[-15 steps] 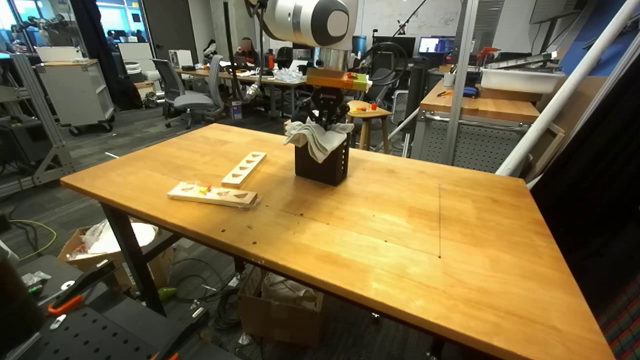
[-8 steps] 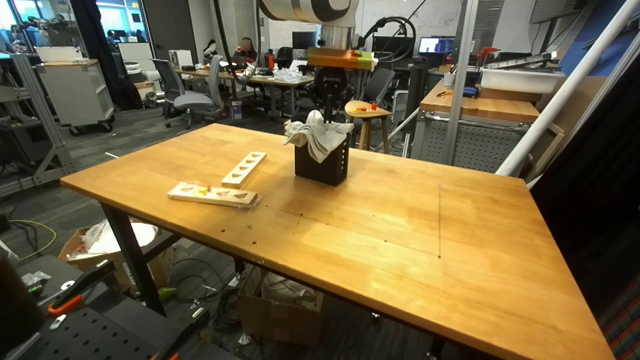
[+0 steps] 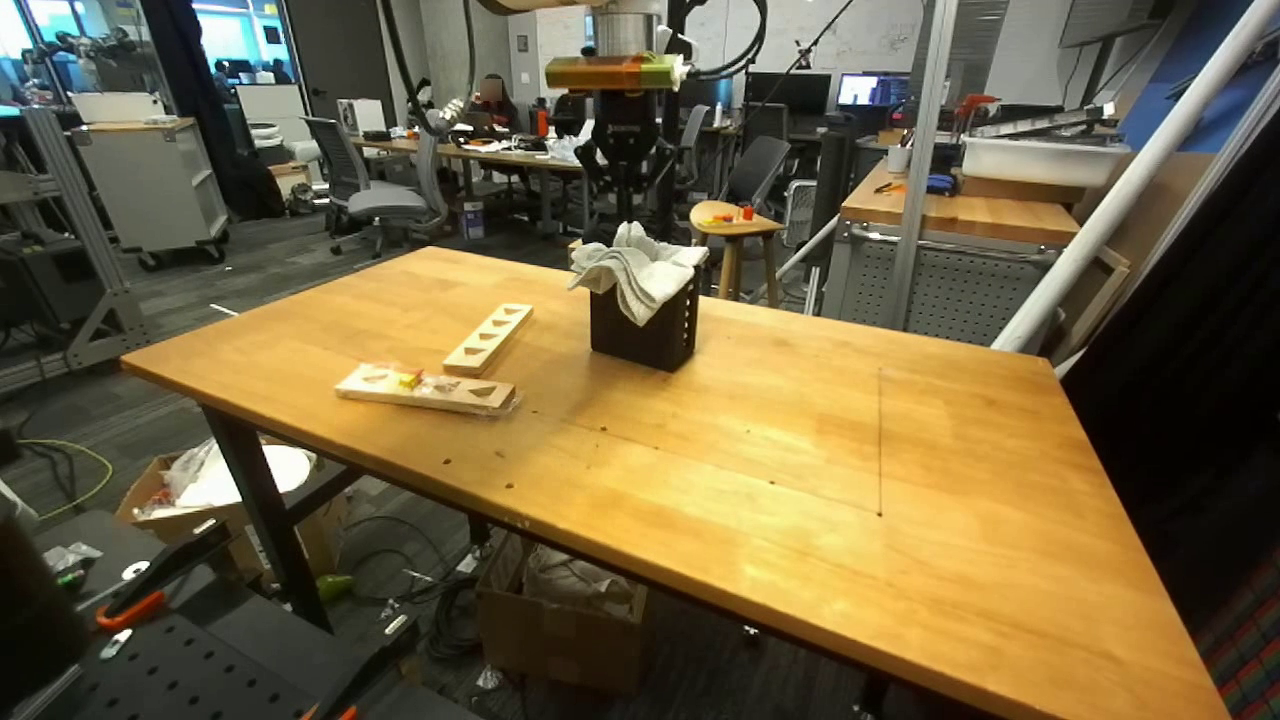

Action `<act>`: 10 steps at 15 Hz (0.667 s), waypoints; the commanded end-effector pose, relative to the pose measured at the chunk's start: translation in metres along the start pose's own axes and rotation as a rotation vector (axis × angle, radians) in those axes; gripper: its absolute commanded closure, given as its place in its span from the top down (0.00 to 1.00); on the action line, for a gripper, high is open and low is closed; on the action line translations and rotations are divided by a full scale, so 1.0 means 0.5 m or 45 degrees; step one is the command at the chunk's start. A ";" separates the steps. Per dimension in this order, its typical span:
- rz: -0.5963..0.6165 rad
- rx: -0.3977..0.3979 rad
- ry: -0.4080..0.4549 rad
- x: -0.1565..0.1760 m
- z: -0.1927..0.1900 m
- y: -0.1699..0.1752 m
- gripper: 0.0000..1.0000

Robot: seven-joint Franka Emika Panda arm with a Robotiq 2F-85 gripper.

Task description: Put the white towel in the black box

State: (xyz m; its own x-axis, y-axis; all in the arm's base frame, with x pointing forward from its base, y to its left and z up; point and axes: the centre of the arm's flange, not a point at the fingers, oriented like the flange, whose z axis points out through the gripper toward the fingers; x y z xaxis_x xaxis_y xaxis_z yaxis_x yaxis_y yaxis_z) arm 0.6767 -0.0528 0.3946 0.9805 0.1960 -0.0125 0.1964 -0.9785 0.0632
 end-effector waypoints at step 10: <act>0.143 -0.067 -0.015 -0.006 0.017 0.015 0.11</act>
State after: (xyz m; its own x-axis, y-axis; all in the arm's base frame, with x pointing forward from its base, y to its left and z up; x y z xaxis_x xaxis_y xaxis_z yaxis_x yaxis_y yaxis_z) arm 0.6733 -0.0496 0.3869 0.9962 0.0781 -0.0376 0.0814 -0.9920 0.0960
